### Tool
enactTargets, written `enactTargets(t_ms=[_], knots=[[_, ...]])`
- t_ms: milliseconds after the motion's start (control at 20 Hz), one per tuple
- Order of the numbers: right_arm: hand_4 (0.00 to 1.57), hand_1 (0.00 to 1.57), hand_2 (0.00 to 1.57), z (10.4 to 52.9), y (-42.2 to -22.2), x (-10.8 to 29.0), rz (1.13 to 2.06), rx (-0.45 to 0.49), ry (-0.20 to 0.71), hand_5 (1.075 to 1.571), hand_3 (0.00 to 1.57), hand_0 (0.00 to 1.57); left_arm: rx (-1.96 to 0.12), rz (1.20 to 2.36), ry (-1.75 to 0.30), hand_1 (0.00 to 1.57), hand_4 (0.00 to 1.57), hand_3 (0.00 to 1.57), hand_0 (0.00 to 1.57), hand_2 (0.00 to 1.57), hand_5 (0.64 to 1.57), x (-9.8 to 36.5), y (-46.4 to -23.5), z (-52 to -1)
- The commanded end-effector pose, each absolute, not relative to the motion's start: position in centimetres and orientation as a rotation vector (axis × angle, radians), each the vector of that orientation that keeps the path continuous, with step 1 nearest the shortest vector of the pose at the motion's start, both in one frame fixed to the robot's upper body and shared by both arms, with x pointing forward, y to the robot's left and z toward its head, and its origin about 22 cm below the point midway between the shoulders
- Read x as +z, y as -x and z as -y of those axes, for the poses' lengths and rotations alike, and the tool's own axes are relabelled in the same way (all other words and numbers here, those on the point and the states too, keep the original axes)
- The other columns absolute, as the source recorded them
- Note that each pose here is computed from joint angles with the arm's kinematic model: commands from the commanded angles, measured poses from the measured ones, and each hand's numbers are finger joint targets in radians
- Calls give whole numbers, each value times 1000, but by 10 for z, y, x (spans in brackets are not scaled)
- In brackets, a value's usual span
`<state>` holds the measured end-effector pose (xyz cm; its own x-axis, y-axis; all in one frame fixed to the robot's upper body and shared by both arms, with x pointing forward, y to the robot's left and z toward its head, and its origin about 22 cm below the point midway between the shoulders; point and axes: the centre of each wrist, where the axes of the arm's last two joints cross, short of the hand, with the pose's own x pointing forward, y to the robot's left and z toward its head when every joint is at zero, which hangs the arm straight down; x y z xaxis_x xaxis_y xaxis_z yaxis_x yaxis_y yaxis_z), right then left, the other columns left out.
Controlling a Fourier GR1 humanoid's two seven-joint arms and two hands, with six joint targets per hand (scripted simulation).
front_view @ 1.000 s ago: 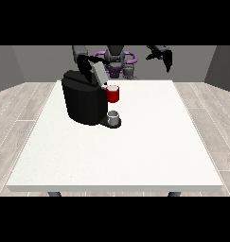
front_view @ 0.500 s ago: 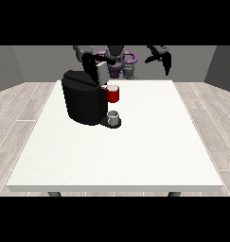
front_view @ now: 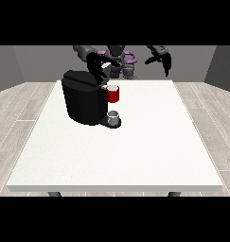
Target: Insert the coffee pod into the coffee machine and close the lid
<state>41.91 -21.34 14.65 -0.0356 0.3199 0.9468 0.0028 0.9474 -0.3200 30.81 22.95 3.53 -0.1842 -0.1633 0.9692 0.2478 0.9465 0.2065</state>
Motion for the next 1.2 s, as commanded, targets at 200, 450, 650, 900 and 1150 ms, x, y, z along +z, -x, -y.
enactTargets(t_ms=[200, 450, 650, 900, 1150], knots=[[274, 0, 0, 168, -420, 208, 1811, 412, 240, 1571, 0, 0, -421, 1778, 111, 0, 386, 0, 0, 0, 1571, 47, -318, -223], [102, 0, 0, 176, -416, 228, 1807, 393, 249, 1571, 0, 0, -471, 1803, 137, 0, 398, 0, 0, 0, 1571, 60, -324, -209], [53, 0, 0, 181, -408, 251, 1832, 390, 322, 1571, 0, 0, -481, 1836, 165, 0, 424, 0, 0, 0, 1571, 68, -330, -203], [0, 0, 0, 190, -403, 275, 1861, 359, 370, 1571, 0, 0, -538, 1845, 197, 0, 368, 0, 0, 0, 1571, 77, -336, -195], [0, 0, 0, 208, -400, 285, 1879, 328, 399, 1571, 0, 0, -553, 1888, 261, 0, 377, 0, 0, 0, 1571, 90, -342, -183]])
